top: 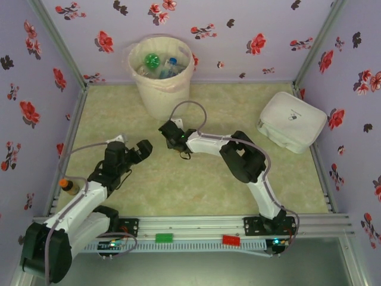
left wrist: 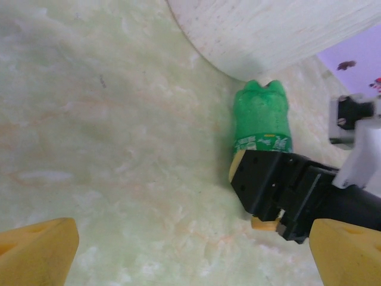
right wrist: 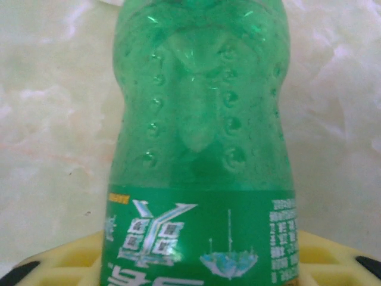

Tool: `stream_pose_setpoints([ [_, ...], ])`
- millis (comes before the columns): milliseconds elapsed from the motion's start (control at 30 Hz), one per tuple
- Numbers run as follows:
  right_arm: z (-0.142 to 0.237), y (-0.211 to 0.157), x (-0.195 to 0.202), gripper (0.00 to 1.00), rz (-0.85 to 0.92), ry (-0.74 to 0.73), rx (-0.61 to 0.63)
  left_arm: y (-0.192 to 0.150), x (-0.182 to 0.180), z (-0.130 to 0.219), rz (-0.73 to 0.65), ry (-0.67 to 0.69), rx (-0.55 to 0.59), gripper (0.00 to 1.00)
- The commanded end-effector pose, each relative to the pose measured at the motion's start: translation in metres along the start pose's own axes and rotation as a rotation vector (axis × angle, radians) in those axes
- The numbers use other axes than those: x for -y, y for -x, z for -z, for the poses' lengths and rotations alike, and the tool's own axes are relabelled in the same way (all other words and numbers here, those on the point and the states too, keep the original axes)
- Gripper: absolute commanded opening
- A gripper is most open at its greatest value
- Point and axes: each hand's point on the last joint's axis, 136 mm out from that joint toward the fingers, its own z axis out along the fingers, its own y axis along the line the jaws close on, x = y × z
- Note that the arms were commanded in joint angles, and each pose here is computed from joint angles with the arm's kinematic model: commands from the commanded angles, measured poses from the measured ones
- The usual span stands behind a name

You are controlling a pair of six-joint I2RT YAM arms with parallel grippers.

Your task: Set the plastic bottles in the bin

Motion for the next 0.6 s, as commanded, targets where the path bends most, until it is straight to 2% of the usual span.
stream_pose_setpoints([
  [0, 0.027, 0.022, -0.001, 0.44, 0.022, 0.056, 0.073, 0.019, 0.021, 0.01, 0.057, -0.09, 0.067, 1.0],
  [167, 0.07, 0.021, -0.001, 0.43, 0.054, 0.186, 0.128, 0.039, 0.052, 0.023, 0.1, -0.189, 0.096, 1.0],
  [333, 0.124, 0.02, 0.001, 0.44, 0.049, 0.358, 0.24, 0.052, 0.095, 0.034, 0.147, -0.337, 0.094, 1.0],
  [567, 0.182, 0.024, -0.005, 0.44, 0.013, 0.565, 0.355, 0.048, 0.162, 0.039, 0.094, -0.474, 0.068, 1.0],
])
